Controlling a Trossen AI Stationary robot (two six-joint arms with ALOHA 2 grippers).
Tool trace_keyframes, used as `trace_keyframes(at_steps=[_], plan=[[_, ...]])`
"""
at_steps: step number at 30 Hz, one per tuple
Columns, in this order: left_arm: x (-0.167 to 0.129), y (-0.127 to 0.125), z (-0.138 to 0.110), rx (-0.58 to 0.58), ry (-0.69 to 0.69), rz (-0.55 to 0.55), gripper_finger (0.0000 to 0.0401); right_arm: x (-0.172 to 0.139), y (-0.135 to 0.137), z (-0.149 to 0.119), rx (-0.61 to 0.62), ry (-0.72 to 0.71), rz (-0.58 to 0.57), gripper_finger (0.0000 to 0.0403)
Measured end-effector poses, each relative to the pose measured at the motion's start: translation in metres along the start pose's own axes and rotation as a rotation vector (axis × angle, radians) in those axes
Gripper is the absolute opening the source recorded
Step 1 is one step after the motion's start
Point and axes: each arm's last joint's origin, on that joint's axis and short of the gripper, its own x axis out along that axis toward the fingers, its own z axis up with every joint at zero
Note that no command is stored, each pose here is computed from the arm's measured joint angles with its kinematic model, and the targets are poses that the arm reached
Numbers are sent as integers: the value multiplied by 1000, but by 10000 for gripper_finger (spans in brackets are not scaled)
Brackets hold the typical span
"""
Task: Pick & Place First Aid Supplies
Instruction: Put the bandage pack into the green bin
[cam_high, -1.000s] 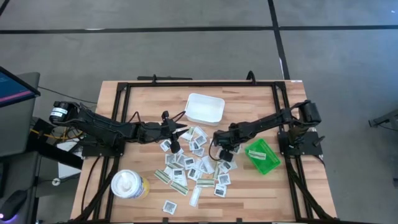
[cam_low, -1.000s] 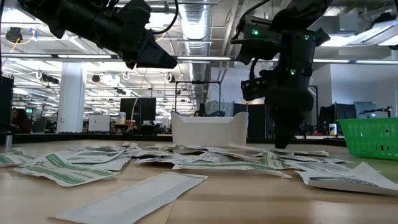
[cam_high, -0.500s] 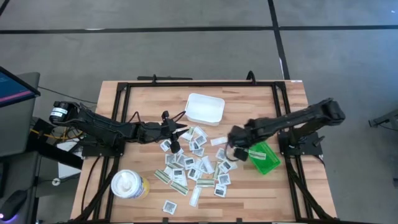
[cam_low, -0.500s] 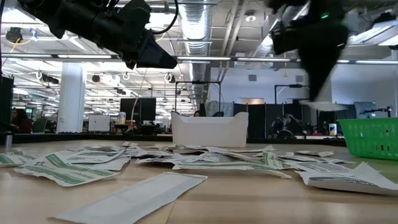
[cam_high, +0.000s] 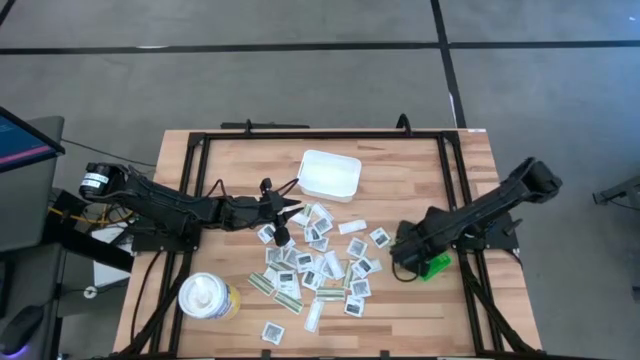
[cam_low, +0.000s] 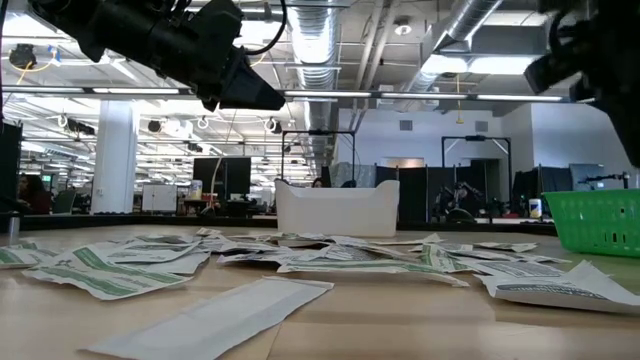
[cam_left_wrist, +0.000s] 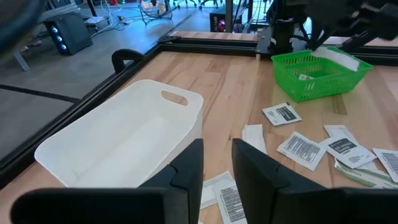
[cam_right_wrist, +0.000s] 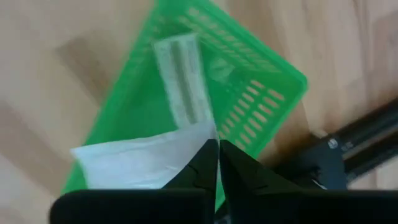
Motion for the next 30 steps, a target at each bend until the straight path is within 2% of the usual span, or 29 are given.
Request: trace_keyframes(at_steps=[5, 10, 13, 15, 19, 23, 26, 30], plan=[[0, 0, 1, -3, -5, 0, 85, 5, 1, 4, 7, -5, -22, 60], [0, 0, 1, -5, -11, 0, 85, 2, -3, 10, 18, -40, 11, 89], [0, 0, 1, -6, -12, 0, 85, 0, -3, 19, 38, -133, 45, 93], [0, 0, 1, -6, -12, 0, 85, -5, 0, 28, 4, -219, 75, 92], [0, 0, 2, -8, -16, -1, 85, -16, 7, 51, -57, -462, 139, 92], [0, 0, 2, -9, -17, -1, 85, -21, 10, 81, 2, -649, 203, 92], [0, 0, 2, -9, -17, -1, 85, -11, 7, 99, 41, -640, 207, 92], [0, -1, 2, -8, -17, -16, 85, 14, -4, 117, 89, -499, 196, 92]])
